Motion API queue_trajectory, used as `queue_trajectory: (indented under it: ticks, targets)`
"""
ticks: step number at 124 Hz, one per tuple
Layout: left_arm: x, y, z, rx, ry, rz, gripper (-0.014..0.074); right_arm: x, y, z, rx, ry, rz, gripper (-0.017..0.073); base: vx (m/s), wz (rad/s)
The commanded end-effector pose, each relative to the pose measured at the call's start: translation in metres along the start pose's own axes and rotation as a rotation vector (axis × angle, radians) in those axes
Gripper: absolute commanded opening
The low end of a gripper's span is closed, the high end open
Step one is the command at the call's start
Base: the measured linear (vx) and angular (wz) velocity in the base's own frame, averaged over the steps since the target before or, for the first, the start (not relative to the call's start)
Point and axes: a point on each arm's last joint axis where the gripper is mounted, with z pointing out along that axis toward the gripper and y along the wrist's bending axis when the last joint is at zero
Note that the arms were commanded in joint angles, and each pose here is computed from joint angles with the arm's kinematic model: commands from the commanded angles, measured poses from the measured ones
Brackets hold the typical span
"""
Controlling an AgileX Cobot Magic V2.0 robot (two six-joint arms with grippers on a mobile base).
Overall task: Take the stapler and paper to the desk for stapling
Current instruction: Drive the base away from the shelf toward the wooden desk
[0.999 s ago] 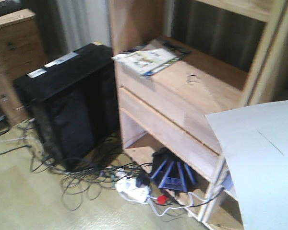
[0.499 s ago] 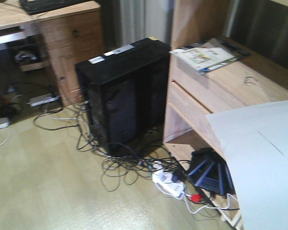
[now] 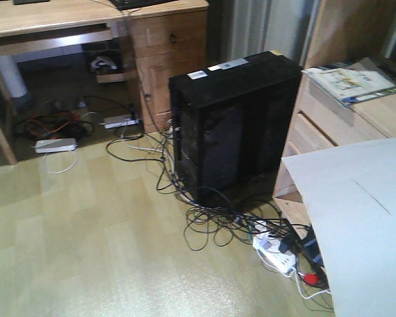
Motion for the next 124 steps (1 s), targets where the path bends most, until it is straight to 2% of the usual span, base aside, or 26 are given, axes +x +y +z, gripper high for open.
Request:
queue_trajectory:
  ticks: [1,124]
  targets:
    - [-0.0174,0.0025,-0.002,-0.023,-0.131,-0.014,-0.0006,-0.0026,0.0067,0.0057,-0.046,-0.011,-0.005,-0.0006,-0.09,0.35]
    - [-0.0174,0.0025,-0.002,-0.023,-0.131,-0.014,-0.0006,-0.0026,0.0067,0.0057,-0.046,-0.011,-0.005,-0.0006,-0.04,0.3]
